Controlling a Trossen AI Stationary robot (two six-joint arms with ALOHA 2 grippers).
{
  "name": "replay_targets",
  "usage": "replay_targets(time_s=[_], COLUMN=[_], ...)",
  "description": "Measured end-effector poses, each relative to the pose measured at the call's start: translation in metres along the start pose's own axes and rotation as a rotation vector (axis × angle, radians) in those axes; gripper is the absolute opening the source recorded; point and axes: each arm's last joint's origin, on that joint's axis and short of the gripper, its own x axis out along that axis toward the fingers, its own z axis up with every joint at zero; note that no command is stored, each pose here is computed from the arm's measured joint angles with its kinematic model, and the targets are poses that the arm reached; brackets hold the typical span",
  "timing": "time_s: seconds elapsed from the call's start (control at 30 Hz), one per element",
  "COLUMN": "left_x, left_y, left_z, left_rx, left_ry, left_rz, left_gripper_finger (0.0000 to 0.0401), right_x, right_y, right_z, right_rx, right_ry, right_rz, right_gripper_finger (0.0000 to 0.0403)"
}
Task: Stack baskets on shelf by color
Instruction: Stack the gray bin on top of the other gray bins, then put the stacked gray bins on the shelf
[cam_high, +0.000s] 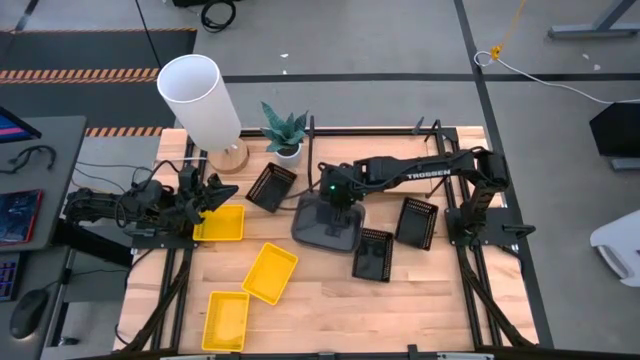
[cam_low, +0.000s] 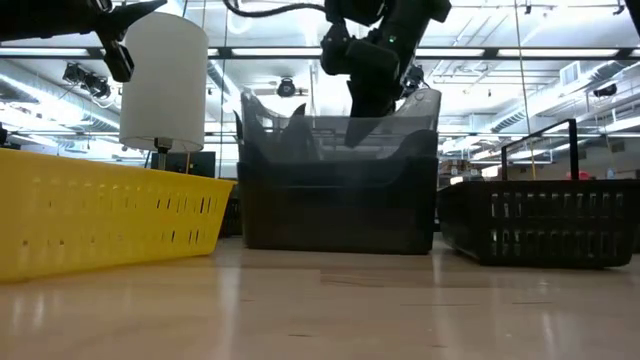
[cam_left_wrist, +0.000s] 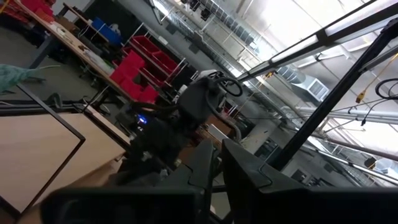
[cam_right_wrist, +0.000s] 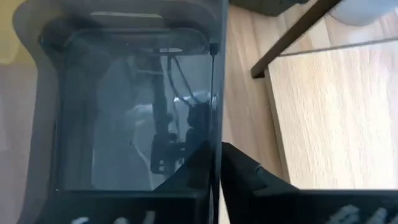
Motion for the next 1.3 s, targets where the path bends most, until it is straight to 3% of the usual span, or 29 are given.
replay_targets(time_s=[0.3,0.6,0.83,1.0,1.13,1.3], left_x=[0.0,0.0,0.001,0.002,0.002,0.001], left_y=[0.001,0.006,0.011,0.01,0.011,0.012], left_z=[0.0,-0.002,-0.009,-0.009,-0.009,-0.009], left_rx=[-0.015,-0.012,-0.093,-0.117,-0.099,-0.067], left_ry=[-0.016,-0.045,0.017,0.018,0.015,0.0], left_rz=[0.02,0.129,0.177,0.171,0.19,0.208], left_gripper_finger=[0.0053,0.0112,0.013,0.013,0.013,0.013], right_x=[-0.002,-0.005,-0.02,-0.045,-0.046,-0.043], right_y=[-0.008,-0.022,-0.035,-0.044,-0.041,-0.022], right_z=[-0.003,-0.009,-0.003,0.005,0.0,-0.006], right_rx=[0.046,0.088,0.0,-0.104,-0.253,-0.42], right_ry=[0.06,0.148,0.04,-0.126,-0.092,-0.092], right_rz=[0.059,0.169,0.318,0.315,0.272,0.388], right_gripper_finger=[0.0152,0.0231,0.0254,0.0254,0.0253,0.0255])
